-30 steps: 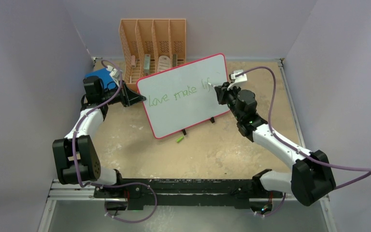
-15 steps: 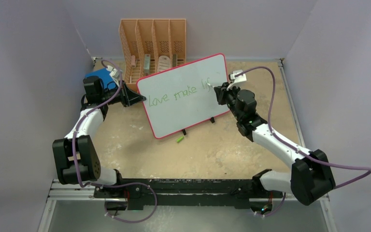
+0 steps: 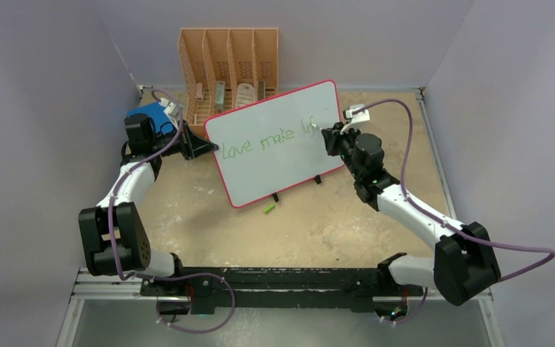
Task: Write a sentence on the whiteboard
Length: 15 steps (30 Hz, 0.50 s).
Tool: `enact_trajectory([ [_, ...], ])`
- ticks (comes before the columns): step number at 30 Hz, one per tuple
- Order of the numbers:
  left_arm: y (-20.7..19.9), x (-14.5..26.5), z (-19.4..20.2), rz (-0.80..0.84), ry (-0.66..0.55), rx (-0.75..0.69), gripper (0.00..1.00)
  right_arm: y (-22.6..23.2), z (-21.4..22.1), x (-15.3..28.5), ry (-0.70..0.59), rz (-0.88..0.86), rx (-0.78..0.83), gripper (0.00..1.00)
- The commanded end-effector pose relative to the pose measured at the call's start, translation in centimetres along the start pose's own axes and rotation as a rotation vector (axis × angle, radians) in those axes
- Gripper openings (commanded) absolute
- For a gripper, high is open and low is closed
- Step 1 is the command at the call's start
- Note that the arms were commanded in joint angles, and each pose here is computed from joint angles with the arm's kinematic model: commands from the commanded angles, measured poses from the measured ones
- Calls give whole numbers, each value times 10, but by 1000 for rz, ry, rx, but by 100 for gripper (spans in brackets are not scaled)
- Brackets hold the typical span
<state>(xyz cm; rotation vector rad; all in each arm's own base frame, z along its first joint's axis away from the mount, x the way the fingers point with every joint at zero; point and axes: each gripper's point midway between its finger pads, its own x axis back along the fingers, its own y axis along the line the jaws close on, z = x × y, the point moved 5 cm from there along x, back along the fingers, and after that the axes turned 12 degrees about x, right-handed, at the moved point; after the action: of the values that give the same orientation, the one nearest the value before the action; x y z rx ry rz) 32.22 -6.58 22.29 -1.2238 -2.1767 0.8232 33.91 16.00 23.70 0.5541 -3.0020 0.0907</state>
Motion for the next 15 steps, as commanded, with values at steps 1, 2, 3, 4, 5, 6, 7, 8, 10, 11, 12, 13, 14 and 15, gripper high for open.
enact_trajectory([
  [1,-12,4,-20,15,-40,-156,0,-10,-25,-5,-82,53,-8,0],
  [2,-12,4,-20,16,-39,-153,0,-10,-25,-5,-82,55,-8,0],
  [3,-12,4,-20,15,-39,-154,0,-11,-25,-5,-81,58,-8,0],
  [4,-12,5,-20,15,-40,-155,0,-11,-25,-4,-81,60,-8,0],
  [5,-12,4,-20,16,-39,-154,0,-12,-25,-4,-81,62,-9,0],
  [6,-12,4,-20,15,-39,-154,0,-12,-25,-4,-80,63,-8,0],
  [7,-12,4,-19,16,-39,-153,0,-12,-24,-4,-79,63,-8,0],
  [8,-12,5,-20,14,-40,-153,0,-12,-25,-3,-82,63,-8,0],
  [10,-12,4,-19,14,-40,-155,0,-12,-25,-2,-81,65,-9,0],
  [11,-12,4,-20,14,-40,-155,0,-13,-26,-2,-84,63,-9,0],
  [12,-12,4,-19,14,-39,-155,0,-12,-27,-1,-89,59,-13,0],
  [13,-12,4,-20,13,-40,-156,0,-11,-29,0,-94,49,-15,0],
  [14,-12,4,-19,13,-40,-154,0,-10,-32,2,-100,42,-17,0],
  [15,-12,4,-19,12,-40,-154,0,-10,-34,4,-106,38,-20,0],
])
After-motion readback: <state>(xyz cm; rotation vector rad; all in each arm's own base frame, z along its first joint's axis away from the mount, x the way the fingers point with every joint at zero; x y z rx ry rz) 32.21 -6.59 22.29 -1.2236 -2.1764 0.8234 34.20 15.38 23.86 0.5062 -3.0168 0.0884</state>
